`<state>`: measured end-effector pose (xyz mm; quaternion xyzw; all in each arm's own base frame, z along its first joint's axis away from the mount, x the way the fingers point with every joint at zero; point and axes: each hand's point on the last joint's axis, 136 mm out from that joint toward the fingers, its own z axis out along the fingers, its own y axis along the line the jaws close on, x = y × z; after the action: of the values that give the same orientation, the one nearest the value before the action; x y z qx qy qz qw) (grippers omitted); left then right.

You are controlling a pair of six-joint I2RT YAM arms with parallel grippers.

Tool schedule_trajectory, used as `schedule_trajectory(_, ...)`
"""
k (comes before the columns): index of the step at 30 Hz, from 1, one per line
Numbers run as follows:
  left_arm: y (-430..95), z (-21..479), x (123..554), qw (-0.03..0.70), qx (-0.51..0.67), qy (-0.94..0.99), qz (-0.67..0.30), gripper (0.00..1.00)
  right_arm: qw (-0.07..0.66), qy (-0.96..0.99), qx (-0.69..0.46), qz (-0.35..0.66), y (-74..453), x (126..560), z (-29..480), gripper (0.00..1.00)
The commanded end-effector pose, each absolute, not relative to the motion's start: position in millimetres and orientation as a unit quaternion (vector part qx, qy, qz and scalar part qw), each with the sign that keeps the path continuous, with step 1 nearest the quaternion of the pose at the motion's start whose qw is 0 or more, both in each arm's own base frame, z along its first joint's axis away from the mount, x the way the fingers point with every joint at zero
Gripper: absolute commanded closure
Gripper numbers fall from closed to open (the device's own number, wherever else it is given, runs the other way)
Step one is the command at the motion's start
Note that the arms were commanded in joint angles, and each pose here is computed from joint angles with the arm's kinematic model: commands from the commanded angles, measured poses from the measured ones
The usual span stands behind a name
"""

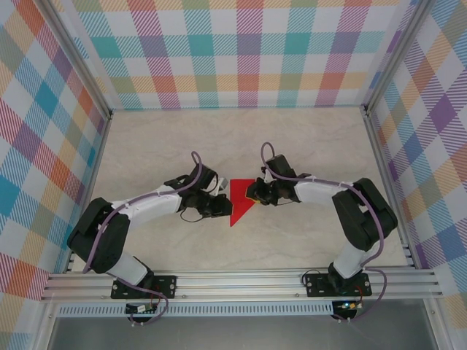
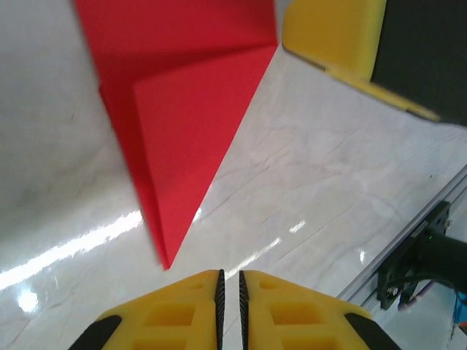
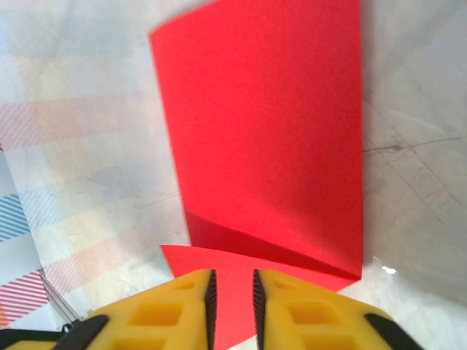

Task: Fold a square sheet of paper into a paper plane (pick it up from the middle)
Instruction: Third fold the triangle at the center of the table, then fourth fold the wing at the center of the table.

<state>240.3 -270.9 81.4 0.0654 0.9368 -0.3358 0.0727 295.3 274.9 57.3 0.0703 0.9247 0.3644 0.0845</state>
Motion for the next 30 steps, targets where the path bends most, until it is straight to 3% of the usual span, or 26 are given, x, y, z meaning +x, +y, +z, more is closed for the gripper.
schedule_trajectory(1, -269.1, 84.0, 261.5, 0.099, 0.069, 0.941, -0.316, 0.84, 0.095, 0.929, 0.084, 0.349, 258.8, 295.5, 59.8, 0.72)
schedule_trajectory(13, -269.3, 41.6, 295.9, 0.096, 0.073, 0.962, -0.245, 0.9, 0.062, 0.92, 0.091, 0.376, 260.1, 283.0, 45.8, 0.6)
schedule_trajectory(30, -258.3, 6.8, 297.3, 0.076, 0.061, 0.975, -0.202, 0.92, 0.039, 0.912, 0.088, 0.398, 274.7, 290.2, 35.0, 0.58)
